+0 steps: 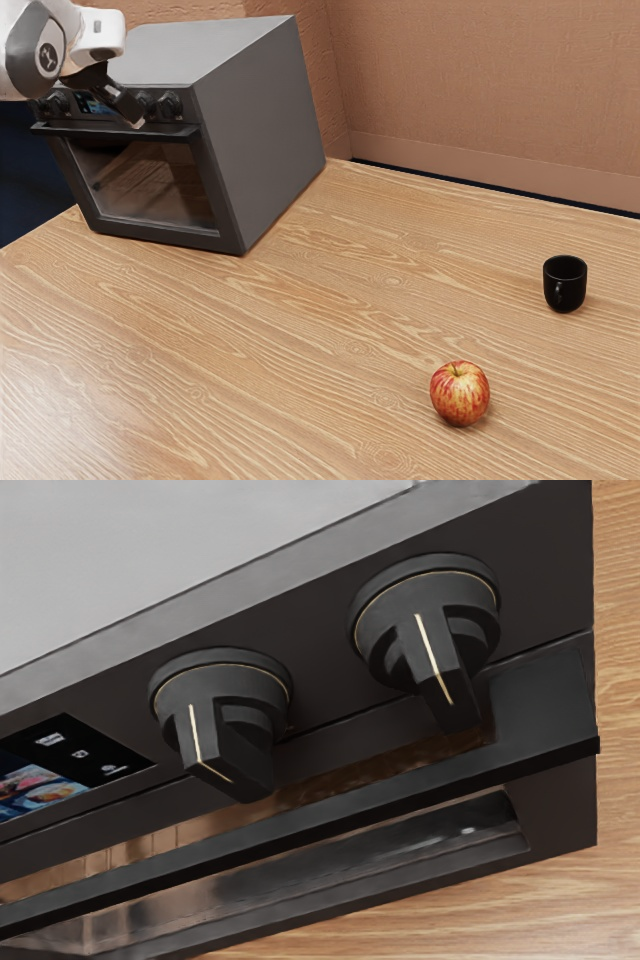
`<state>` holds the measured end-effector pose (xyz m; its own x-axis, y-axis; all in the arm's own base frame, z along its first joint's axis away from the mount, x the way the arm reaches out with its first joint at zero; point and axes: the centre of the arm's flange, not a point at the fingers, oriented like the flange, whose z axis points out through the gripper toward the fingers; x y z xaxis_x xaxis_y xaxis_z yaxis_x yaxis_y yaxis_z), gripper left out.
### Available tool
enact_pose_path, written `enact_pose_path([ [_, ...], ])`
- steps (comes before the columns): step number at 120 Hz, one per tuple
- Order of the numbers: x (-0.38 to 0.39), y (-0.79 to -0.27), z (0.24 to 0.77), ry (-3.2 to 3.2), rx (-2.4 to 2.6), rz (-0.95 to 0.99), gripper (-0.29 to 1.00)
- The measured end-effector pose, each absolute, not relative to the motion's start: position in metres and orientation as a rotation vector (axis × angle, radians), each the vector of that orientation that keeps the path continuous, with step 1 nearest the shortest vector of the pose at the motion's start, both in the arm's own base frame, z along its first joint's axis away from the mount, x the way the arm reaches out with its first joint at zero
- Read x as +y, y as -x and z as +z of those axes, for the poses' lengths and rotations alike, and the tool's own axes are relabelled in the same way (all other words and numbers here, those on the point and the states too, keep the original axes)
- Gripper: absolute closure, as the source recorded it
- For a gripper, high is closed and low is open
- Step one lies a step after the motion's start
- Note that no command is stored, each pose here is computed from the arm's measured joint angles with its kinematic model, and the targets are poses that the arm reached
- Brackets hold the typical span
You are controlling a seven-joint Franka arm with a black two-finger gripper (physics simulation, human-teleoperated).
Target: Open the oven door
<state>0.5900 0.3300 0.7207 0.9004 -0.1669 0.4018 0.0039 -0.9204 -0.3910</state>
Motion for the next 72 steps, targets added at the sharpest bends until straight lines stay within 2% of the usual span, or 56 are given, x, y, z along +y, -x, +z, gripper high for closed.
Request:
enact_pose_path([
  [17,0.353,-0.613,0.699,2.610,0.265,-0.679,0.00],
  [34,0.335,-0.566,0.693,2.589,0.372,-0.728,0.00],
  [72,0.385,-0.542,0.668,2.436,0.419,-0.772,0.00],
])
